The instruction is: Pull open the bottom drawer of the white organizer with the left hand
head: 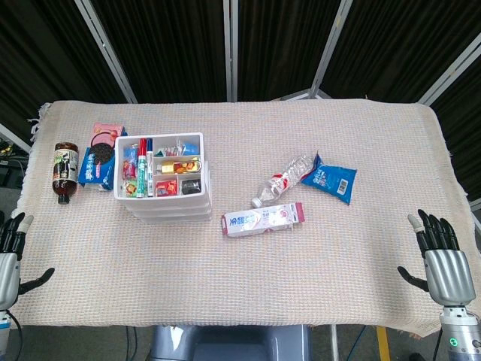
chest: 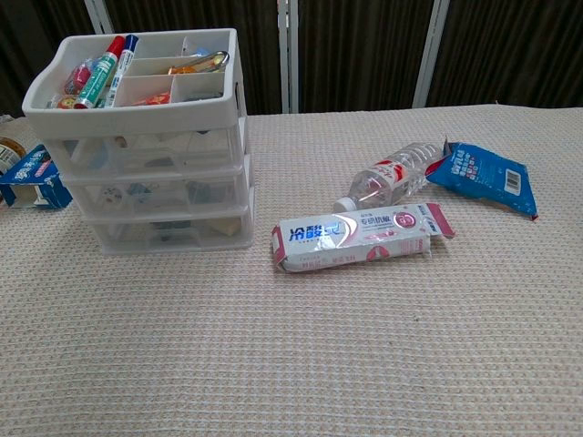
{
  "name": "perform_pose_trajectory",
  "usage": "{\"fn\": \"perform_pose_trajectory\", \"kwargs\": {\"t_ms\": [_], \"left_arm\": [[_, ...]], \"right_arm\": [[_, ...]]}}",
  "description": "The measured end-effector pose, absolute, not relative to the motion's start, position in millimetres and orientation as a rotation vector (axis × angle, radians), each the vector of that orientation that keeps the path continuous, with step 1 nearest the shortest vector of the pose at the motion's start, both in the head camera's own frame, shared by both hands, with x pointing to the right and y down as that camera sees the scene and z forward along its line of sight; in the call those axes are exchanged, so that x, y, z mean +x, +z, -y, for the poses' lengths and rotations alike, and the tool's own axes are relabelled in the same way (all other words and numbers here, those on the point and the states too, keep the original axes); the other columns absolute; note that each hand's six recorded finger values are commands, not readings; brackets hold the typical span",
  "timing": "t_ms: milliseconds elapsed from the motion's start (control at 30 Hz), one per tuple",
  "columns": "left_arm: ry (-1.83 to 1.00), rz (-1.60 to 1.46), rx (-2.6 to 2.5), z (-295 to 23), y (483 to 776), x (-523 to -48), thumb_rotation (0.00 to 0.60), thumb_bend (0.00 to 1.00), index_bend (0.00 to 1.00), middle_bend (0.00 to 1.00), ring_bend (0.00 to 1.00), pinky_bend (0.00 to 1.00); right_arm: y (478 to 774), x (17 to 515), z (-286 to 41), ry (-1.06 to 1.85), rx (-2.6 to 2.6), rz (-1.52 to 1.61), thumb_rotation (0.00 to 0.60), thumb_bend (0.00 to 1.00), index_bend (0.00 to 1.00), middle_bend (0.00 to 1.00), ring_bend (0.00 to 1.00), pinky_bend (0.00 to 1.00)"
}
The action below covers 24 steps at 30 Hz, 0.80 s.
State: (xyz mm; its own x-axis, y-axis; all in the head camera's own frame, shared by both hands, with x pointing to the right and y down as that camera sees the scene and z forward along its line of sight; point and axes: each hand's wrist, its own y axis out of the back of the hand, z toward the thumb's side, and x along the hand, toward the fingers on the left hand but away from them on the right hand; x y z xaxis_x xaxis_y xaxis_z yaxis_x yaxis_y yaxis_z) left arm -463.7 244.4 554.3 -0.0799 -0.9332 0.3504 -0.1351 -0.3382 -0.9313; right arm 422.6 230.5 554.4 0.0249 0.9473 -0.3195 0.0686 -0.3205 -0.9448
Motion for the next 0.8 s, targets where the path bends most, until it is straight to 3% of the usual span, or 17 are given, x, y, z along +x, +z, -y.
{"fn": "perform_pose_trajectory", "kwargs": {"t_ms": [800], "left_arm": [[-1.485, -1.160, -1.542, -244.5, 560.2, -455.8, 0.600, 0.11, 0.00, 0.00, 0.00, 0.00]], "right_arm": [[553.5, 418.3, -235.1, 1.393, -1.531, 1.073, 0.600, 0.06, 0.00, 0.00, 0.00, 0.00]]}}
